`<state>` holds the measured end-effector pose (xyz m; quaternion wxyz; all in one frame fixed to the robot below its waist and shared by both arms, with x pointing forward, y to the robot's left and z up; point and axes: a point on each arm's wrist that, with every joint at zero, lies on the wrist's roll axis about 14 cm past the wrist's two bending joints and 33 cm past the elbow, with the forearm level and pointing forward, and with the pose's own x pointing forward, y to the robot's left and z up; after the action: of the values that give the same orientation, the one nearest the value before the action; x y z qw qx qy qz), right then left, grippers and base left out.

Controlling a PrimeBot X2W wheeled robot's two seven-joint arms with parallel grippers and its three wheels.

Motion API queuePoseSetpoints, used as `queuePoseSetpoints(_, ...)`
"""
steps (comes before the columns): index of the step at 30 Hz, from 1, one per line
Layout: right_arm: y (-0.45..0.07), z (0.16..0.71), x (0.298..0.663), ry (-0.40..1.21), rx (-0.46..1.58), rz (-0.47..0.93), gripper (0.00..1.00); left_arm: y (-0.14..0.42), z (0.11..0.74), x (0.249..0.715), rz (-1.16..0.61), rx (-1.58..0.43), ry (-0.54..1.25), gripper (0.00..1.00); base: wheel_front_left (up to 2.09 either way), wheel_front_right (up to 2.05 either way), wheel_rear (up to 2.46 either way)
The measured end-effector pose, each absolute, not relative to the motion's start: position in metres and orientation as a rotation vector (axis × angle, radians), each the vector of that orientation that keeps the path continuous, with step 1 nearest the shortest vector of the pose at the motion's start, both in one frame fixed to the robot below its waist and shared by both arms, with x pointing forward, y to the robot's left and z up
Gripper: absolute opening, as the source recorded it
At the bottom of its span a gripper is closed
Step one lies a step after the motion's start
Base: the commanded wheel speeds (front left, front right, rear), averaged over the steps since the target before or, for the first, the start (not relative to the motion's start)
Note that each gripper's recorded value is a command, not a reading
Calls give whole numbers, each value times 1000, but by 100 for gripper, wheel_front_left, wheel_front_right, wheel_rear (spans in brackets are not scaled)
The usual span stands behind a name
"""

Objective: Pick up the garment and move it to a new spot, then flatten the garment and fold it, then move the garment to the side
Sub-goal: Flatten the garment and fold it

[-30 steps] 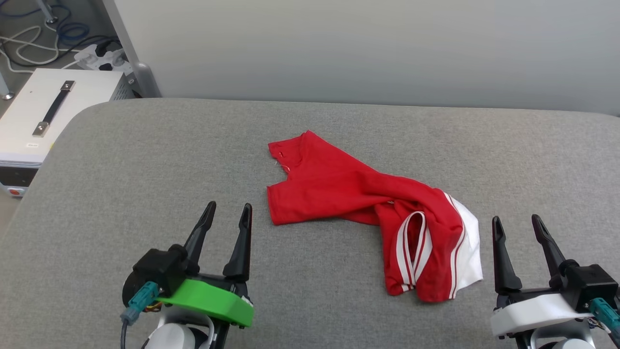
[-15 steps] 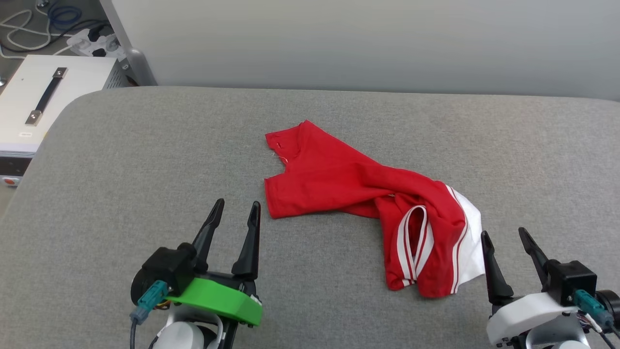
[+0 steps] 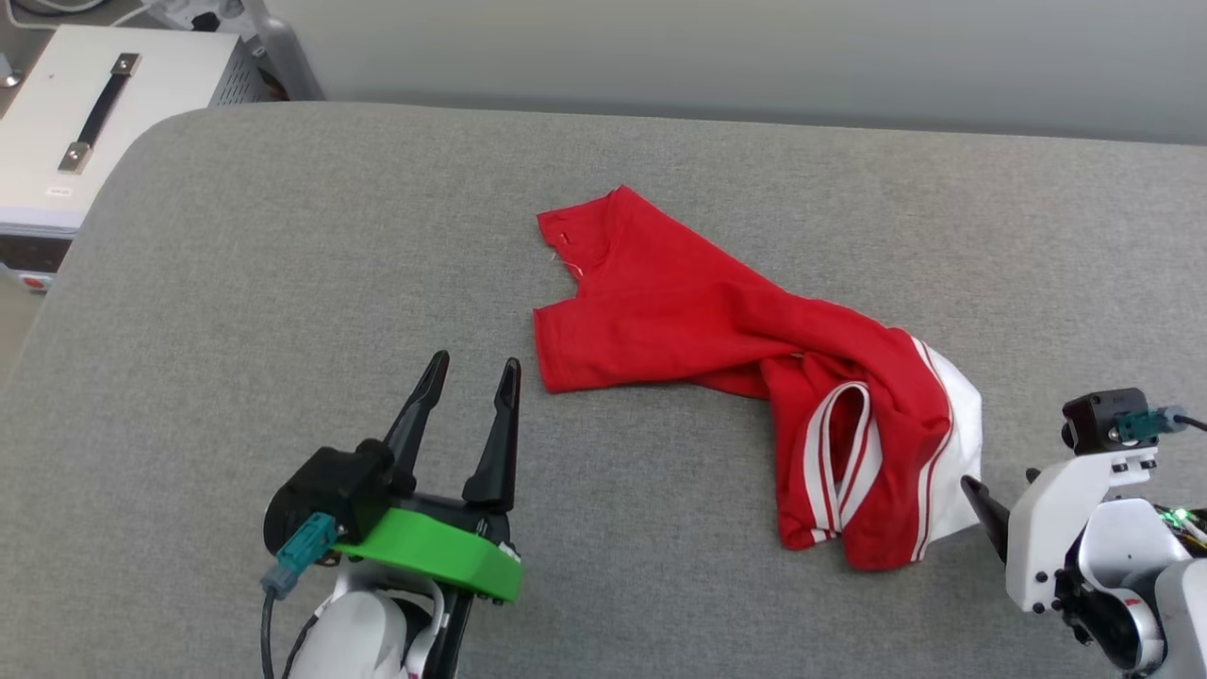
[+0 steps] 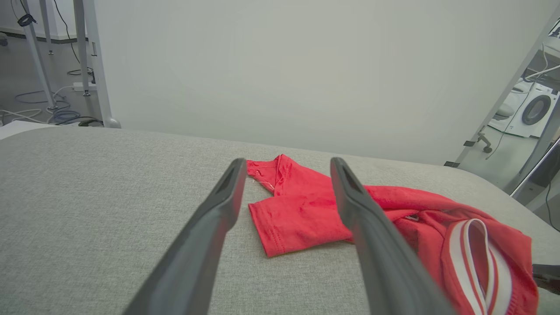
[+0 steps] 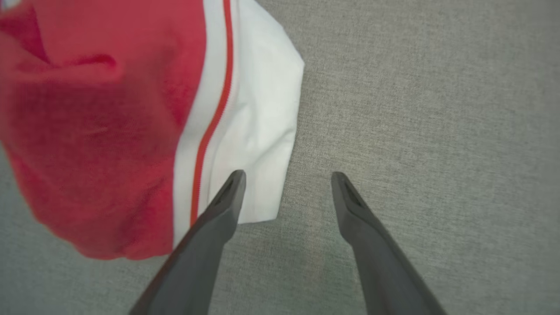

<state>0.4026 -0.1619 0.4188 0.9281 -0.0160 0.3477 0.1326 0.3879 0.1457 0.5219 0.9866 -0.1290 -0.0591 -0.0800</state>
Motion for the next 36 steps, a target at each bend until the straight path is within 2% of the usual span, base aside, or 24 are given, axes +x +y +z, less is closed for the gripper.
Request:
queuePoseSetpoints(12, -139, 373, 404, 913, -100, 379, 100, 164, 508, 392, -104, -244, -81, 100, 0, 0, 0)
queuePoseSetpoints(13, -139, 370, 403, 923, -103, 381, 57, 165, 507, 392, -101, -244, -78, 100, 0, 0, 0)
queuePoseSetpoints(15, -139, 370, 404, 920, -125, 391, 0, 165, 505, 391, -98, -244, -73, 100, 0, 0, 0)
queuePoseSetpoints(21, -149, 383, 411, 851, -140, 372, 0, 160, 507, 393, -114, -248, -79, 100, 0, 0, 0)
queuePoseSetpoints(30, -261, 421, 425, 789, -243, 116, 0, 143, 514, 396, -169, -257, -96, 100, 0, 0, 0)
queuePoseSetpoints(36, -296, 416, 424, 795, -273, 28, 0, 140, 509, 398, -175, -259, -81, 100, 0, 0, 0)
